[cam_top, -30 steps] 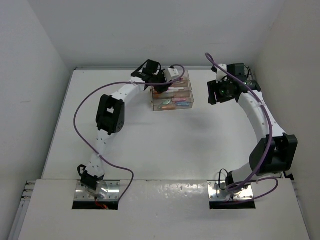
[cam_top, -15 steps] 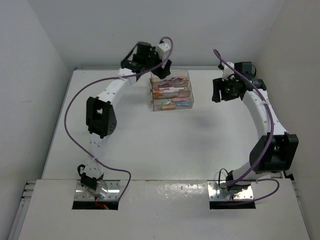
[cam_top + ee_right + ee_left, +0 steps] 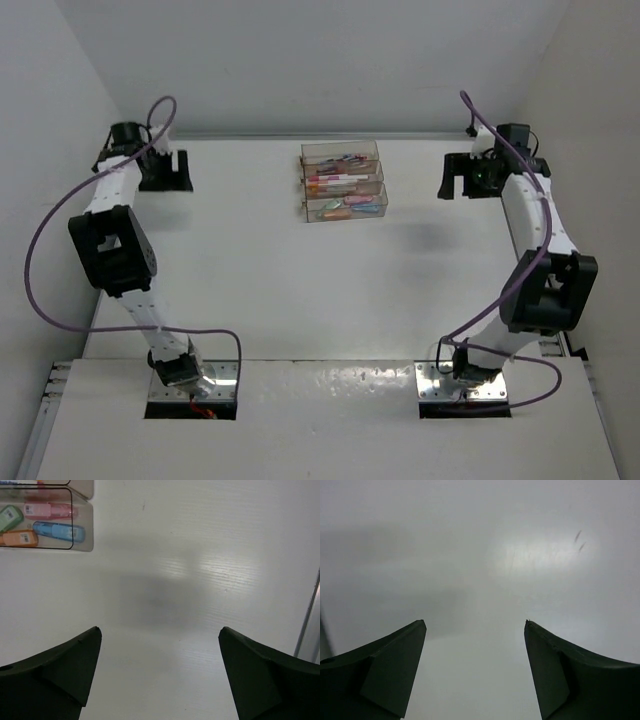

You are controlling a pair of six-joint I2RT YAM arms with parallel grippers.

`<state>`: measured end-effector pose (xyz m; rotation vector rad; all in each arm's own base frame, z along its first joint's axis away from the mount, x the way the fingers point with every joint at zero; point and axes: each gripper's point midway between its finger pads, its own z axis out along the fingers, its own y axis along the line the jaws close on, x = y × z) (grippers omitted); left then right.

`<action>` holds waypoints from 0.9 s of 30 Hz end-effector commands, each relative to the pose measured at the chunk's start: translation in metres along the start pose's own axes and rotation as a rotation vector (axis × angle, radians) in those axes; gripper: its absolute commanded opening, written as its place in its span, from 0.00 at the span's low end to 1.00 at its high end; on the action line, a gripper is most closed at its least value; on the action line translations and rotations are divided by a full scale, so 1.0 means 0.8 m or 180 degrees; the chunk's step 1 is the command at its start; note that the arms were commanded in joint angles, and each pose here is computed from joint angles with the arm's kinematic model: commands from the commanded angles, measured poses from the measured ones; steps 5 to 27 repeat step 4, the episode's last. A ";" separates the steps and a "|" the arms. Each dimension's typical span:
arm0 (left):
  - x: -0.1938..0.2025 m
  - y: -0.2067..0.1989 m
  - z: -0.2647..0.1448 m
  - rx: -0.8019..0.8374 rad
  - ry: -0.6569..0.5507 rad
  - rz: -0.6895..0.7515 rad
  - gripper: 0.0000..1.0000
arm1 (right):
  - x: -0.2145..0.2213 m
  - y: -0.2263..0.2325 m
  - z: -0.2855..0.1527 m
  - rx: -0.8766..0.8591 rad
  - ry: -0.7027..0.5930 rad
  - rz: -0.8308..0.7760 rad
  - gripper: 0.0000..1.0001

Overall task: Sort the stationery into containers
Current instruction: Reset both arms

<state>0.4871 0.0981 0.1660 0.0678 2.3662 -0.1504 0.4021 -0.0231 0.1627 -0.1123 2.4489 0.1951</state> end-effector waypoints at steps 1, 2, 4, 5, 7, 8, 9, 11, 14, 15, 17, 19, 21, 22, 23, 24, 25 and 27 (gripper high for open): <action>0.022 -0.008 -0.032 -0.0127 -0.0010 0.0155 0.86 | -0.004 -0.009 0.009 0.0009 -0.0057 0.0019 0.99; 0.022 -0.001 -0.040 -0.0178 -0.0056 0.0149 0.86 | -0.004 -0.013 0.012 0.0030 -0.0060 0.0021 0.99; 0.030 0.009 -0.040 -0.0210 -0.0024 0.0086 0.87 | 0.001 -0.014 0.015 0.0041 -0.0034 0.0008 0.99; 0.030 0.009 -0.040 -0.0210 -0.0024 0.0086 0.87 | 0.001 -0.014 0.015 0.0041 -0.0034 0.0008 0.99; 0.030 0.009 -0.040 -0.0210 -0.0024 0.0086 0.87 | 0.001 -0.014 0.015 0.0041 -0.0034 0.0008 0.99; 0.030 0.009 -0.040 -0.0210 -0.0024 0.0086 0.87 | 0.001 -0.014 0.015 0.0041 -0.0034 0.0008 0.99; 0.030 0.009 -0.040 -0.0210 -0.0024 0.0086 0.87 | 0.001 -0.014 0.015 0.0041 -0.0034 0.0008 0.99; 0.030 0.009 -0.040 -0.0210 -0.0024 0.0086 0.87 | 0.001 -0.014 0.015 0.0041 -0.0034 0.0008 0.99; 0.030 0.009 -0.040 -0.0210 -0.0024 0.0086 0.87 | 0.001 -0.014 0.015 0.0041 -0.0034 0.0008 0.99; 0.030 0.009 -0.040 -0.0210 -0.0024 0.0086 0.87 | 0.001 -0.014 0.015 0.0041 -0.0034 0.0008 0.99; 0.030 0.009 -0.040 -0.0210 -0.0024 0.0086 0.87 | 0.001 -0.014 0.015 0.0041 -0.0034 0.0008 0.99; 0.030 0.009 -0.040 -0.0210 -0.0024 0.0086 0.87 | 0.001 -0.014 0.015 0.0041 -0.0034 0.0008 0.99; 0.030 0.009 -0.040 -0.0210 -0.0024 0.0086 0.87 | 0.001 -0.014 0.015 0.0041 -0.0034 0.0008 0.99; 0.030 0.009 -0.040 -0.0210 -0.0024 0.0086 0.87 | 0.001 -0.014 0.015 0.0041 -0.0034 0.0008 0.99; 0.030 0.009 -0.040 -0.0210 -0.0024 0.0086 0.87 | 0.001 -0.014 0.015 0.0041 -0.0034 0.0008 0.99; 0.030 0.009 -0.040 -0.0210 -0.0024 0.0086 0.87 | 0.001 -0.014 0.015 0.0041 -0.0034 0.0008 0.99; 0.030 0.009 -0.040 -0.0210 -0.0024 0.0086 0.87 | 0.001 -0.014 0.015 0.0041 -0.0034 0.0008 0.99; 0.030 0.009 -0.040 -0.0210 -0.0024 0.0086 0.87 | 0.001 -0.014 0.015 0.0041 -0.0034 0.0008 0.99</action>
